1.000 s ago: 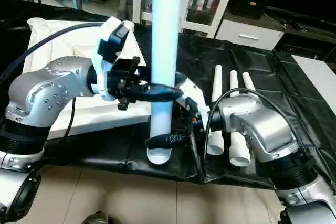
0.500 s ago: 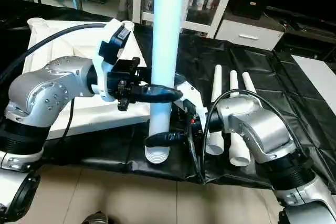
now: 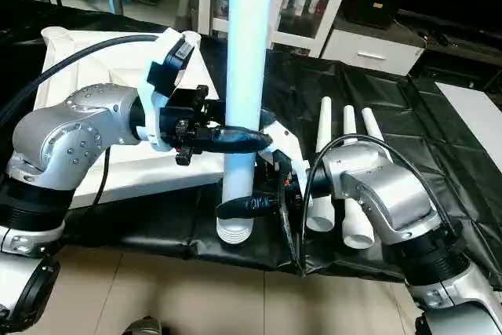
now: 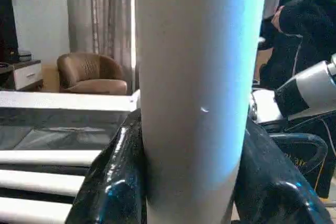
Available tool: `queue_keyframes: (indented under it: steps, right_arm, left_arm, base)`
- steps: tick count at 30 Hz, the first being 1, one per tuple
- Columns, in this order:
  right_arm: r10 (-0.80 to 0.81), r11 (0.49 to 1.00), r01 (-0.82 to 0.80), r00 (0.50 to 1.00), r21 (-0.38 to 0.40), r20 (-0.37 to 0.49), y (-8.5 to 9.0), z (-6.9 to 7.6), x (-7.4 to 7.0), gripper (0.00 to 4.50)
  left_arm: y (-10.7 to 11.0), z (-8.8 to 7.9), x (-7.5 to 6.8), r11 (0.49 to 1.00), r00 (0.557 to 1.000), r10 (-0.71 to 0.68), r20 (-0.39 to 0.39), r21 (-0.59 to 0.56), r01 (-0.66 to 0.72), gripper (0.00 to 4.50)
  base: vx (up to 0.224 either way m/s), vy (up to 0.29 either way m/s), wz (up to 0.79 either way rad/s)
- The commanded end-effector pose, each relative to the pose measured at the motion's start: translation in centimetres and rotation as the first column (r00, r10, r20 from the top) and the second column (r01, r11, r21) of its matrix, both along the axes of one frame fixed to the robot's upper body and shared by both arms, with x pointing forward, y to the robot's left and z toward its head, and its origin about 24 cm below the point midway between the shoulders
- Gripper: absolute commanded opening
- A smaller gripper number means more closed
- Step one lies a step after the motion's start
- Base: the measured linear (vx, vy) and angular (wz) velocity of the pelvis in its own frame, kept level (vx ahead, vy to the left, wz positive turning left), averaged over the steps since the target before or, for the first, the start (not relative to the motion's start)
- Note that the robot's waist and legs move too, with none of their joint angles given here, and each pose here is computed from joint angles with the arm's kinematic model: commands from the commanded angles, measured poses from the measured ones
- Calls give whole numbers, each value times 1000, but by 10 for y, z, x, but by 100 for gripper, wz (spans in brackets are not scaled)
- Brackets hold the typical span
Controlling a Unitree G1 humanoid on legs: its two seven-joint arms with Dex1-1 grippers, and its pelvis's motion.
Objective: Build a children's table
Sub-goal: Pick table leg
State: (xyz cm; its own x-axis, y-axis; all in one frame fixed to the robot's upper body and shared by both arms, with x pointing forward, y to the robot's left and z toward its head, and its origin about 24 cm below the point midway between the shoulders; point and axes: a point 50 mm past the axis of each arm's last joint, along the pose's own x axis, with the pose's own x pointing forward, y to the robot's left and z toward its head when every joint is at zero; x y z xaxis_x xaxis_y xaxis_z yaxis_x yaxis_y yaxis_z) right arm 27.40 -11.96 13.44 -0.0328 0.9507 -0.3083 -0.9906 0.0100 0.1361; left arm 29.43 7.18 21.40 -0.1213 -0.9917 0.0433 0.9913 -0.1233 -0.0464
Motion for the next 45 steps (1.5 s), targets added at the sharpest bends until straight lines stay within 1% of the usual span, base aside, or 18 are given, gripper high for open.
queue_keyframes:
  steps: [1,10,13,17,20,22,23,24,25,27,28,31,32,33,35,36,41,45]
  right_arm:
    - [-28,1000,28,1000,0,0,-4,-1,0,191]
    - [-54,999,53,999,10,8,-8,-1,-1,188]
    - [-85,996,85,996,14,15,-15,0,-1,188]
    - [-210,977,208,978,43,22,-38,4,-2,188]
    - [-286,957,284,958,60,27,-49,5,-5,188]
    - [-336,940,333,941,67,46,-52,5,-5,188]
    - [-443,896,435,890,91,108,-56,4,-1,188]
    - [-542,840,530,827,117,146,-58,2,6,188]
    - [-542,840,530,827,117,146,-58,2,6,188]
    - [-695,718,673,704,177,146,-61,1,19,188]
    - [-745,666,716,653,207,139,-62,1,22,188]
    - [-784,619,754,607,219,126,-58,-4,22,188]
    - [-837,548,811,534,206,124,-62,-7,26,188]
    - [-838,546,812,532,206,124,-62,-8,26,188]
    - [-885,467,859,452,210,114,-67,-8,29,188]
    - [-892,453,867,440,207,106,-69,-9,29,188]
    - [-871,490,852,487,184,61,-73,-10,22,188]
    - [-854,520,839,516,159,68,-76,-9,19,188]
  left_arm:
    - [0,9,0,1000,1000,-14,15,-8,14,252]
    - [12,10,5,1000,1000,1,9,-9,-1,332]
    - [23,11,12,996,998,71,4,-45,-70,354]
    - [66,3,26,954,960,267,-80,-122,-275,377]
    - [93,-10,28,897,900,417,-127,-102,-430,377]
    - [99,-21,31,845,844,527,-98,-47,-533,377]
    - [101,-39,35,731,732,681,19,49,-681,377]
    - [99,-49,38,645,650,751,119,84,-760,377]
    - [99,-49,38,645,650,751,119,84,-760,377]
    - [93,-55,39,592,599,786,154,92,-800,377]
    - [86,-56,37,592,598,780,183,94,-801,377]
    - [69,-68,34,621,631,716,299,143,-771,377]
    - [64,-81,35,610,638,701,318,197,-768,377]
    - [64,-81,35,610,639,700,319,198,-768,377]
    - [58,-93,33,620,662,671,334,238,-748,377]
    - [55,-98,31,635,684,646,339,257,-728,377]
    - [48,-116,27,679,766,549,333,356,-642,377]
    - [51,-120,32,657,768,533,355,398,-640,349]
  base:
    - [0,0,0]
    - [0,0,0]
    - [0,0,0]
    - [0,0,0]
    - [0,0,0]
    - [0,0,0]
    - [0,0,0]
    - [0,0,0]
    - [0,0,0]
    - [0,0,0]
    - [0,0,0]
    - [0,0,0]
    - [0,0,0]
    - [0,0,0]
    - [0,0,0]
    - [0,0,0]
    - [0,0,0]
    - [0,0,0]
